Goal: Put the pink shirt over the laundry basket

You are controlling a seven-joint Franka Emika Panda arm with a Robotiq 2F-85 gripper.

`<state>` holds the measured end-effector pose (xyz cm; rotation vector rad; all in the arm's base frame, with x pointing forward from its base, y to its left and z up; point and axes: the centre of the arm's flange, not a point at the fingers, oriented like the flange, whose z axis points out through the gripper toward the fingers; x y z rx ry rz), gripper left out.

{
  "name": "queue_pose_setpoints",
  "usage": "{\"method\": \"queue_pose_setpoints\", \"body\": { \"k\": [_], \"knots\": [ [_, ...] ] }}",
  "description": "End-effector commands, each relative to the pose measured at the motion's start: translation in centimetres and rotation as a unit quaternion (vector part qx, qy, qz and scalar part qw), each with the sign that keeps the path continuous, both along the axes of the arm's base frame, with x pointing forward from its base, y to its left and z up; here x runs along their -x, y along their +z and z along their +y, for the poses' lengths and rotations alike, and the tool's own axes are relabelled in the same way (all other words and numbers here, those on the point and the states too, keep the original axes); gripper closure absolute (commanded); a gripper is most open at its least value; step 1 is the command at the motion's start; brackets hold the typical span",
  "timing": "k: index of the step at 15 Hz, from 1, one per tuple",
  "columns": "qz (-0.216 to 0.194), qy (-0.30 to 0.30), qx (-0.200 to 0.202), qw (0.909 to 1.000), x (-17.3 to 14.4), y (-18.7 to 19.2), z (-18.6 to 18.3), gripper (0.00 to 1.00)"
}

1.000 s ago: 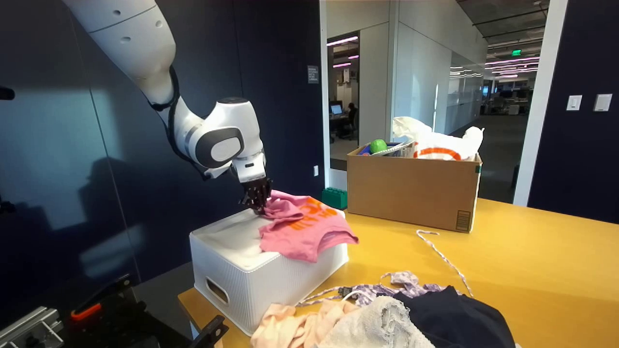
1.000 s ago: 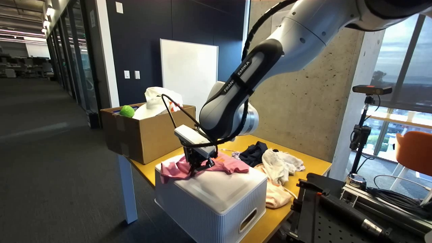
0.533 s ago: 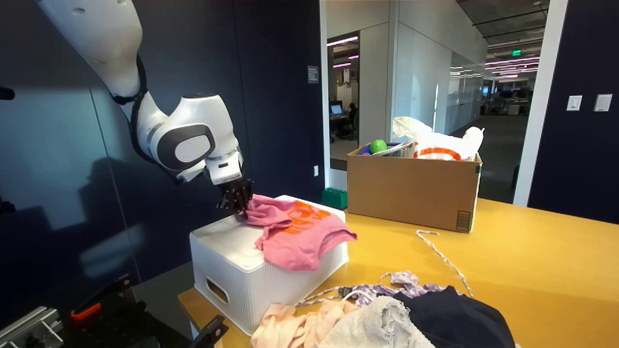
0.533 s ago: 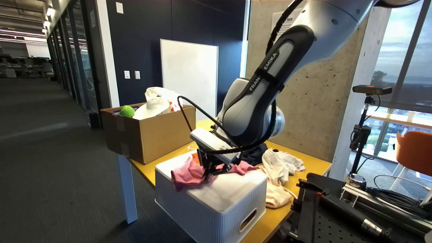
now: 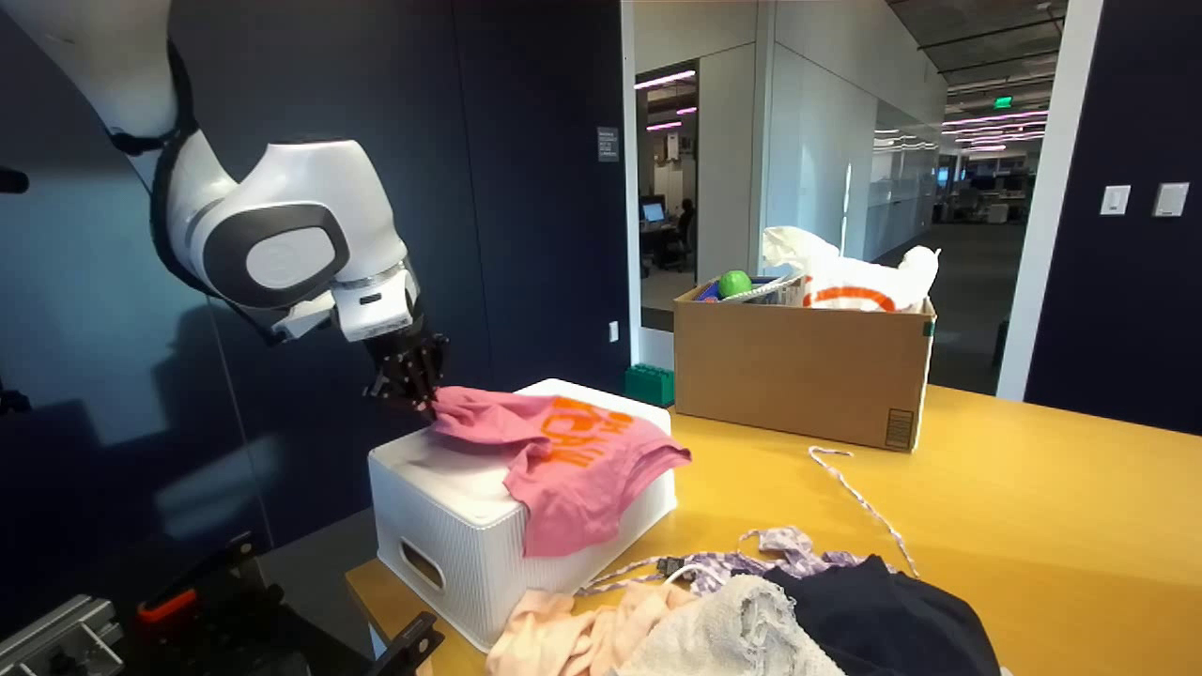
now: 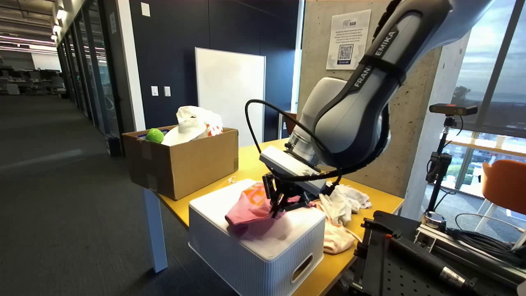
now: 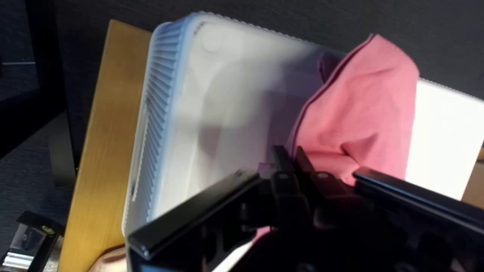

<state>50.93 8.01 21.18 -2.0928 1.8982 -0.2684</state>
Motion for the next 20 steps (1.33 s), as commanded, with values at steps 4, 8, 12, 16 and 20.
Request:
{"method": "queue_pose_setpoints", "body": {
  "k": [4,8,12,16,20],
  "knots": [
    [0.028,0.004,-0.122,0.9921,3.3,4.7,2.2,0.99],
    [0.054,-0.015,-0.206,0.9769,2.1,7.1,1.1,0.61],
    [0.065,-0.027,-0.238,0.9687,2.0,6.7,-2.6,0.32],
    [0.081,-0.037,-0.207,0.9743,2.8,5.9,-6.7,0.04],
    [0.074,-0.051,-0.126,0.9879,1.8,3.7,-10.8,0.00]
  ]
}}
